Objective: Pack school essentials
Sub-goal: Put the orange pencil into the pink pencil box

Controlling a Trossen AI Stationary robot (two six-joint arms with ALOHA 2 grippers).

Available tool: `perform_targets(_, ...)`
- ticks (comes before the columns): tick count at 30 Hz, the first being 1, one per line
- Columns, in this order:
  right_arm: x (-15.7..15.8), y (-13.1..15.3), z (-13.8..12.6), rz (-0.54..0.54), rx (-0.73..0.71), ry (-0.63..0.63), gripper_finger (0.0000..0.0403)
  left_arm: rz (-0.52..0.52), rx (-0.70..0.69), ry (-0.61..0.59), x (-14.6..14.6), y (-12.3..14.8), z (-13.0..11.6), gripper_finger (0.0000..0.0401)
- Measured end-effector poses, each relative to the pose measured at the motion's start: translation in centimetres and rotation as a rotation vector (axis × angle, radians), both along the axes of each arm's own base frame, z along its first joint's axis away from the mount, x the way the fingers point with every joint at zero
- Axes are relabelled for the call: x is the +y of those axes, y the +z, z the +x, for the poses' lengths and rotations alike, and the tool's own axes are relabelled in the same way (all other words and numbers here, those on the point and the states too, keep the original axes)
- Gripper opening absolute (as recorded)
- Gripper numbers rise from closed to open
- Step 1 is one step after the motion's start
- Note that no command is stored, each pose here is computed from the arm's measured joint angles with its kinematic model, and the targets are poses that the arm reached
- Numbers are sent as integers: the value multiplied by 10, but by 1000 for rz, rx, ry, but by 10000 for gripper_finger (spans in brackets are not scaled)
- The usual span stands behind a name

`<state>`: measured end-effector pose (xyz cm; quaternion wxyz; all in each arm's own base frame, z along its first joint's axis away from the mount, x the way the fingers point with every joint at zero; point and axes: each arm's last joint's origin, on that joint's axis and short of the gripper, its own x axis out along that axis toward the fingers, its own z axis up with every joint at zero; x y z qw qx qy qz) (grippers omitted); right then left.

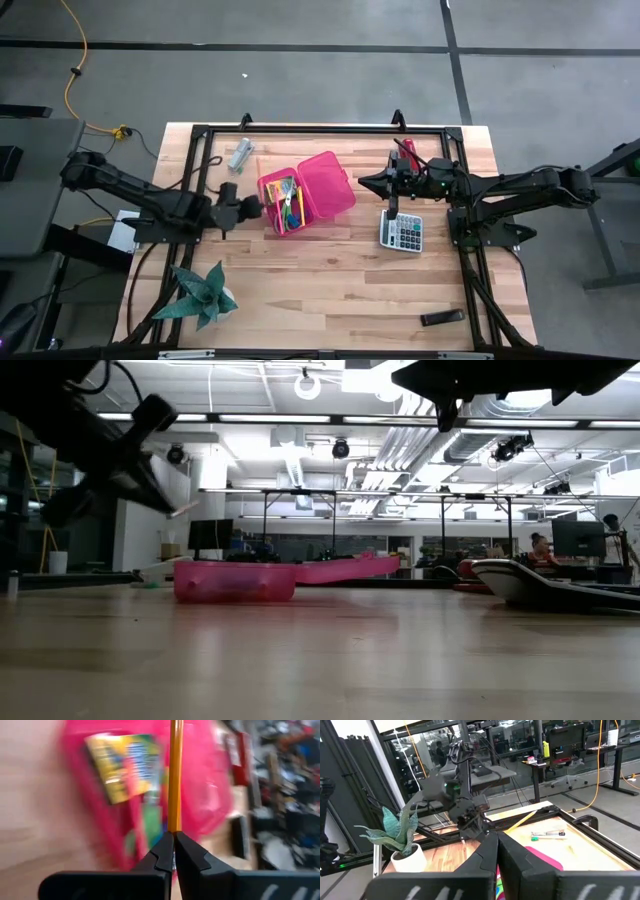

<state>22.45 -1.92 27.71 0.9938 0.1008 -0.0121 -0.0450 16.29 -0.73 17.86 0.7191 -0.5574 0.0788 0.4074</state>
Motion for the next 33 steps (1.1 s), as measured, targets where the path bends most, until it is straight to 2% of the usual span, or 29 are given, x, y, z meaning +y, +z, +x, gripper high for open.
perform_targets(2, 0, -1, 0, -3, 8, 0, 0, -34, 17, 56, -4, -5, -6, 0)
perform_targets(5, 0, -2, 0, -11, 23, -2, 0, -48, -29, 108, -8, -5, -6, 0)
perform_targets(10, -1, -4, 0, -23, 42, -3, 0, -84, -81, 115, -12, -9, 7, 0)
perform_targets(15, -2, -4, 0, -24, 43, -7, 0, -128, -16, 163, -15, -32, 18, 0)
perform_targets(20, -2, -4, 0, -24, 48, -7, 0, -153, -17, 181, -17, -44, 28, 0)
perform_targets(27, -2, -6, 0, -20, 69, -7, 0, -214, -26, 171, -18, -52, 36, 0)
perform_targets(33, -2, -6, 0, -19, 69, -7, 0, -256, -51, 208, -18, -54, 37, 0)
